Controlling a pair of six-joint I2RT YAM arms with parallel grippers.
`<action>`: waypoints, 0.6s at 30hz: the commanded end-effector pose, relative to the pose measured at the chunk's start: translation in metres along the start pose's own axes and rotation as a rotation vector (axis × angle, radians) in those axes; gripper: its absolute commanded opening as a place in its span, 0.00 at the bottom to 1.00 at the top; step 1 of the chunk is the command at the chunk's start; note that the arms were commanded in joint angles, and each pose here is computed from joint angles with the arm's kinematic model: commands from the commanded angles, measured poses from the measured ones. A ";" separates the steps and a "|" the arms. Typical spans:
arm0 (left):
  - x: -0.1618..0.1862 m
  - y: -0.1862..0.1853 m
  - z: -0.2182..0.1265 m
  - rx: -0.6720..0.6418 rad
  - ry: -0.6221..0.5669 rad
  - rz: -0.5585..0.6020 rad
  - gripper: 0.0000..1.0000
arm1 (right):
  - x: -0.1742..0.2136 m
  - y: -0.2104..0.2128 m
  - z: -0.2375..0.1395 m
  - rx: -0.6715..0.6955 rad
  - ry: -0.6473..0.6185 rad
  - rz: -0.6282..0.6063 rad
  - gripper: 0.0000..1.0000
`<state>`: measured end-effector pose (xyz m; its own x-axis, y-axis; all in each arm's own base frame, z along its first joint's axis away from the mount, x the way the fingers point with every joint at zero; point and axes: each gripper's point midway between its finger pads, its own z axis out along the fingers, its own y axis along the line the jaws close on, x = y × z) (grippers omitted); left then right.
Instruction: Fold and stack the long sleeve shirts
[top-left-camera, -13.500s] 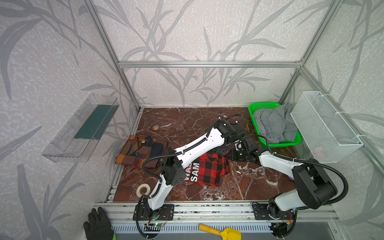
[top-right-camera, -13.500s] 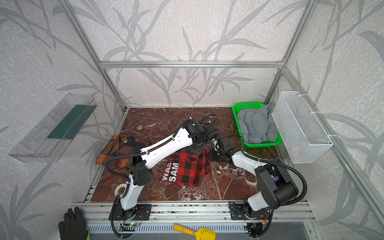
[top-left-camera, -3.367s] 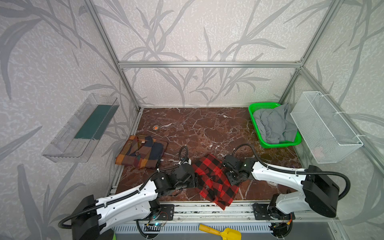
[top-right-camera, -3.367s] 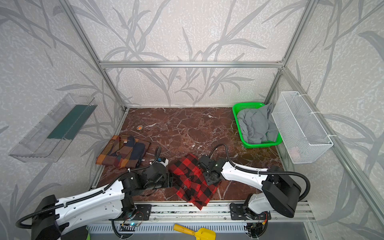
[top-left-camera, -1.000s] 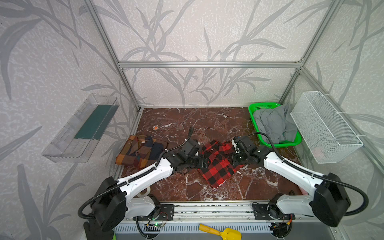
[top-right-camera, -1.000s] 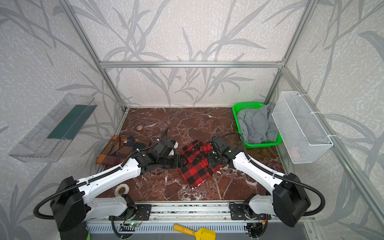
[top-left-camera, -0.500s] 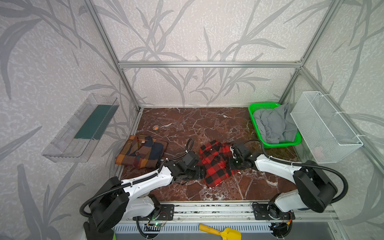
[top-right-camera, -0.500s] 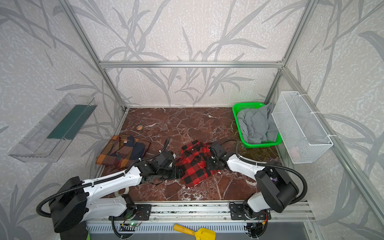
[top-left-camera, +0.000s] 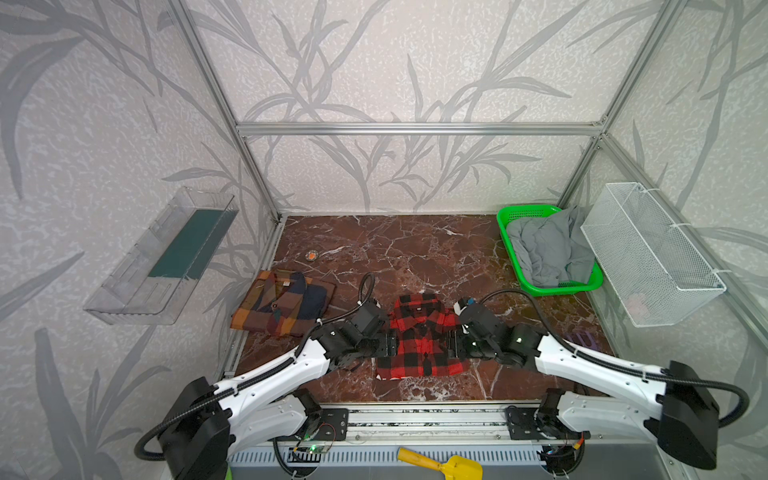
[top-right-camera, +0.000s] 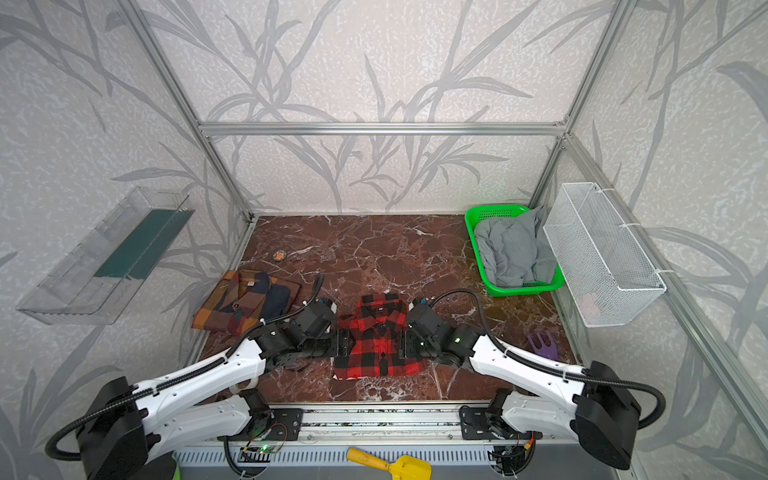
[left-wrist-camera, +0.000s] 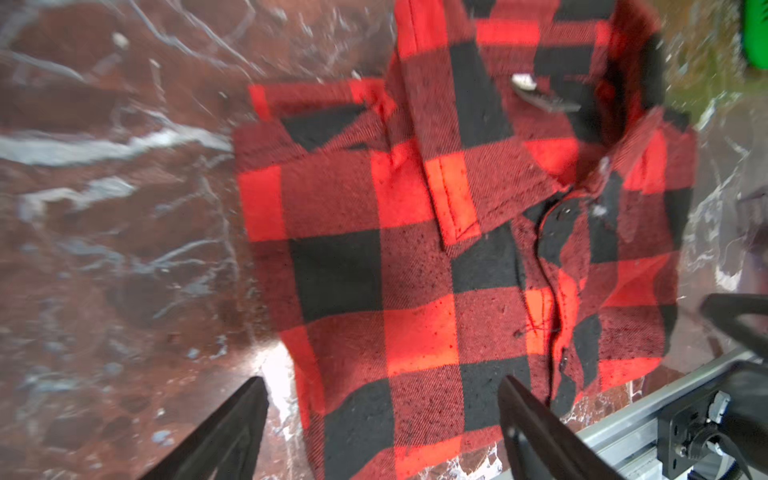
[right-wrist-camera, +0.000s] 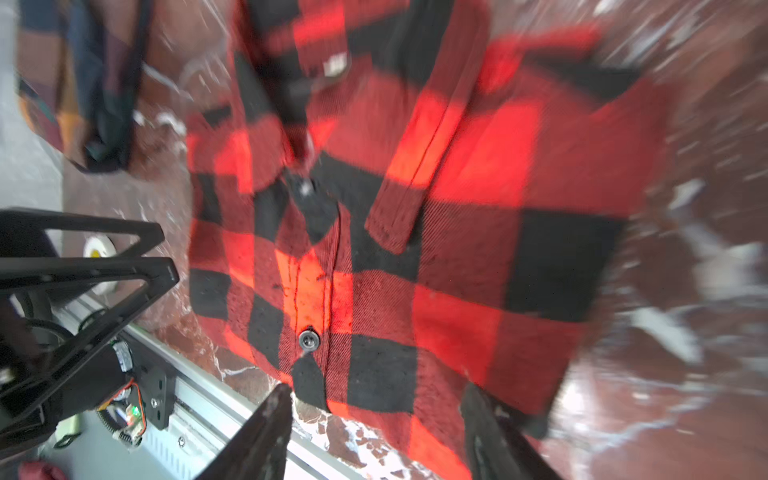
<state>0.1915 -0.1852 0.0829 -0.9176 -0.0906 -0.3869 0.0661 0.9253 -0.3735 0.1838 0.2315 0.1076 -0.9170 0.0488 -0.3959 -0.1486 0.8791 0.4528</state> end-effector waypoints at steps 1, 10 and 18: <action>0.010 0.022 -0.004 -0.068 0.010 0.005 0.88 | 0.002 -0.041 -0.010 0.148 0.010 -0.051 0.66; 0.023 0.035 0.011 -0.103 0.056 0.005 0.89 | 0.000 -0.047 0.020 0.056 0.082 -0.141 0.67; 0.031 0.032 0.033 -0.043 0.062 -0.008 0.91 | 0.003 -0.058 0.048 0.073 0.144 -0.138 0.67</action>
<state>0.1740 -0.1651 0.0365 -0.9445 -0.0681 -0.3213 0.0369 0.9500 -0.3101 0.2031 0.1977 0.0448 -0.9409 -0.1151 -0.3185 -0.2208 0.9215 0.3194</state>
